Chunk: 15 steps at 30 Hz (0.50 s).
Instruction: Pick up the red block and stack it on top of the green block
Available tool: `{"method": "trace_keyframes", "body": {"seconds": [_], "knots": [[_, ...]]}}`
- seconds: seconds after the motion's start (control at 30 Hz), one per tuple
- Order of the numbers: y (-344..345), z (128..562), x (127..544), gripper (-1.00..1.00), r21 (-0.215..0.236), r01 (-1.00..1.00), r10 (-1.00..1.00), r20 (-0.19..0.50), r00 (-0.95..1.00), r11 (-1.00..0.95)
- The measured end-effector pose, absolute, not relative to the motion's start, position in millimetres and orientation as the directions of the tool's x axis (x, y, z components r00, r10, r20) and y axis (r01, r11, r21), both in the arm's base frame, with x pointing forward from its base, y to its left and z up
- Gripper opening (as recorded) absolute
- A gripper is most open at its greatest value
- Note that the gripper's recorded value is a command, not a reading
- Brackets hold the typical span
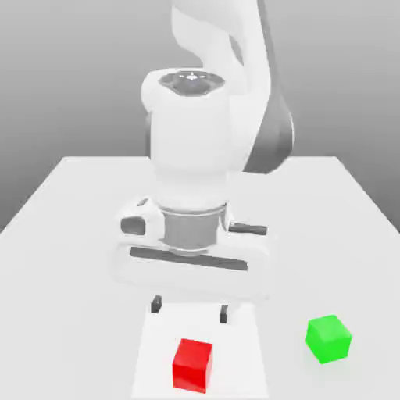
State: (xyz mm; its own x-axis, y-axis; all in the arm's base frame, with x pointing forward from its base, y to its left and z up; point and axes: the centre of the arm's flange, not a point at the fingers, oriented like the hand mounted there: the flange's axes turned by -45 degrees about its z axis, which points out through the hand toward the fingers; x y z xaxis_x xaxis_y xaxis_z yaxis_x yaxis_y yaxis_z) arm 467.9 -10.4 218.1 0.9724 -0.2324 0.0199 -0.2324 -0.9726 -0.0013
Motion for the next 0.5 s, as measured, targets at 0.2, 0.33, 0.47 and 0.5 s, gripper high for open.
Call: {"method": "trace_keyframes", "body": {"seconds": [0.2,0.33,0.47,0.5], "knots": [[-10,152,464,-1.0,0.0,-0.238,-0.238,0.001,0.971,-0.971],[-10,153,465,-1.0,0.0,-0.238,-0.238,0.001,0.971,-0.971],[-10,168,465,-1.0,0.0,-0.238,-0.238,0.001,0.971,-0.971],[-10,179,465,-1.0,0.0,-0.238,-0.238,0.001,0.971,-0.971]]}}
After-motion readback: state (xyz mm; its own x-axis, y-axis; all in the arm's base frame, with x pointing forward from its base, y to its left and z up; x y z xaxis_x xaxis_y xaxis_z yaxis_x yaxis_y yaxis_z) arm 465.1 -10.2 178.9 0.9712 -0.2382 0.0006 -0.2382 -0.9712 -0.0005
